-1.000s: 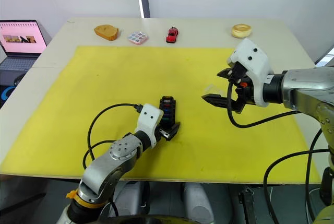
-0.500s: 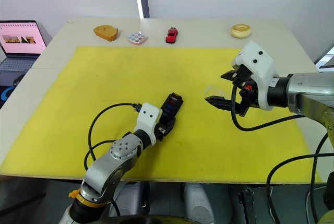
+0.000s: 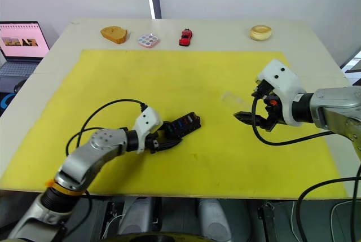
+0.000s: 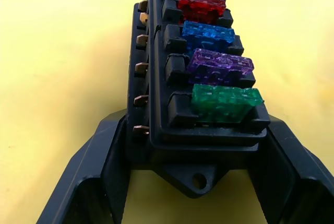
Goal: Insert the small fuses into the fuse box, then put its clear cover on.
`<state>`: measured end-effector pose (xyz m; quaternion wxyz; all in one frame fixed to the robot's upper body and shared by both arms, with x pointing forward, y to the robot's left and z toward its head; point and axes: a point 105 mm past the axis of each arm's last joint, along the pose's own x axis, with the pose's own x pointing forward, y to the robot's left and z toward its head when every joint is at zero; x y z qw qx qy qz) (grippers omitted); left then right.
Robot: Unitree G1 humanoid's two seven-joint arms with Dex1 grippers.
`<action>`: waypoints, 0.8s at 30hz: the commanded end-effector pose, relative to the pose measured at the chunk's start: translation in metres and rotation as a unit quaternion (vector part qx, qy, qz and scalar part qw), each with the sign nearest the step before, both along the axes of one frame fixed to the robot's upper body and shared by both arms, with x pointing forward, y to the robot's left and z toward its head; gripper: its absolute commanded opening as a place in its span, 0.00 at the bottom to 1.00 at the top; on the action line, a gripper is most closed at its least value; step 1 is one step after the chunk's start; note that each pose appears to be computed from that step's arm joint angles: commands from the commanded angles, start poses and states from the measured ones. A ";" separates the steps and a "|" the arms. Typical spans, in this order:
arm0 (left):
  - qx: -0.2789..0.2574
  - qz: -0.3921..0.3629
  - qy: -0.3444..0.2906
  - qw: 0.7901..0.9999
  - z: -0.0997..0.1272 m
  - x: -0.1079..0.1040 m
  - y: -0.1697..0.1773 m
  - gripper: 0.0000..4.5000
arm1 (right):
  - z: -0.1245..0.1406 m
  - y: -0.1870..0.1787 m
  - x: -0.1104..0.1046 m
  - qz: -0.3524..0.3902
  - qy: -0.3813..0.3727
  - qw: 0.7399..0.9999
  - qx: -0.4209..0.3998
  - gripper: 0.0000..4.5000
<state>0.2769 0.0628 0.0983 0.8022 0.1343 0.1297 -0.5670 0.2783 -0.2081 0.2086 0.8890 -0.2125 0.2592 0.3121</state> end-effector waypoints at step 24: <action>0.037 -0.190 -0.061 0.979 -0.015 0.039 0.004 1.00 | -0.023 -0.011 0.054 -0.031 0.001 0.999 -0.029 1.00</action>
